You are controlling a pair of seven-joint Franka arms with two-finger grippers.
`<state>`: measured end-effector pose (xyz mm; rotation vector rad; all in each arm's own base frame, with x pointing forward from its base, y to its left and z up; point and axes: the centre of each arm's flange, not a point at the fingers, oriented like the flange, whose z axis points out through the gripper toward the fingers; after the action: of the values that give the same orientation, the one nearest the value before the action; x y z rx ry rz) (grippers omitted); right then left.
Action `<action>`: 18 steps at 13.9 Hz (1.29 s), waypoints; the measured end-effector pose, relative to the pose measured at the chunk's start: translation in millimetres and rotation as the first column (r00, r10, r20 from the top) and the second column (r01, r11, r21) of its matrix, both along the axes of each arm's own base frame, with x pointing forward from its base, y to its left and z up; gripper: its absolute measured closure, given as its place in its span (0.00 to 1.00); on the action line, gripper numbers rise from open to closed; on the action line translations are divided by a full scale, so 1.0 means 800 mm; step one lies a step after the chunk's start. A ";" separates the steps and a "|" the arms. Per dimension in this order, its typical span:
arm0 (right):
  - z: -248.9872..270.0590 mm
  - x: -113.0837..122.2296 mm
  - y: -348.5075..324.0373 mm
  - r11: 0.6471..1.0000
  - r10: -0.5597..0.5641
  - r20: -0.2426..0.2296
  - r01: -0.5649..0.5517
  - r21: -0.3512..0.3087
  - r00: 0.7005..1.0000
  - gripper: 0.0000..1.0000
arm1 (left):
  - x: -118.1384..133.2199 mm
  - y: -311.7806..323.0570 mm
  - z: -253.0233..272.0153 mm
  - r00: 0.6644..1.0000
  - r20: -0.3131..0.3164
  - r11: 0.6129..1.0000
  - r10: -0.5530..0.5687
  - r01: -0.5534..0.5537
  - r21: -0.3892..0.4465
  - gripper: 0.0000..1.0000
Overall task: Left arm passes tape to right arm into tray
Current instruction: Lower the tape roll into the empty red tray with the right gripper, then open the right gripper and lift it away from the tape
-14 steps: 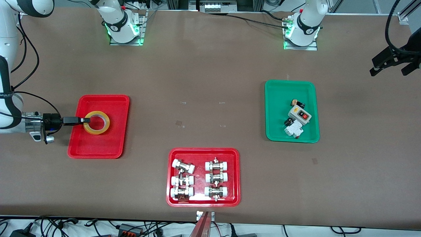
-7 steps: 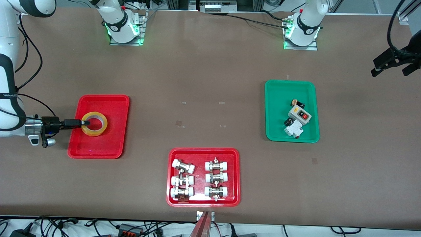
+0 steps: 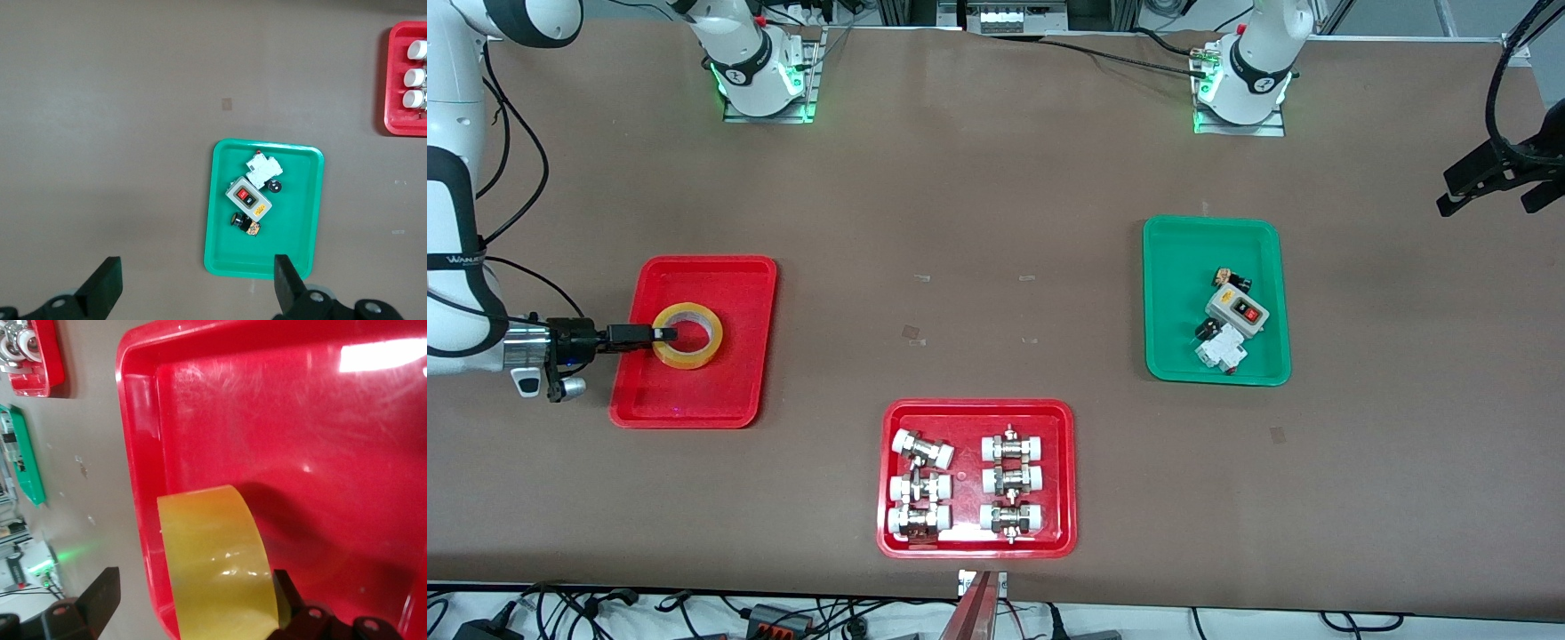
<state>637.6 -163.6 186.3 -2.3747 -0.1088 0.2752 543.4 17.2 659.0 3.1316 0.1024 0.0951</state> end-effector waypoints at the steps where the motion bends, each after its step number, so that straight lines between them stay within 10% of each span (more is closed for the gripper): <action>1: -0.001 0.003 0.005 1.000 0.019 0.014 -0.019 -0.022 1.000 0.00 | 0.000 0.001 0.000 1.000 0.000 1.000 0.001 -0.001 0.000 0.00; 18: 0.066 0.045 0.078 0.898 0.328 0.097 -0.279 -0.340 0.940 0.00 | 0.005 0.013 -0.012 1.000 -0.025 1.000 0.019 -0.019 -0.001 0.00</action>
<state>673.9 -101.1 239.3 -2.7002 -0.5519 0.2759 547.4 27.7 649.5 3.1314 0.1316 0.0553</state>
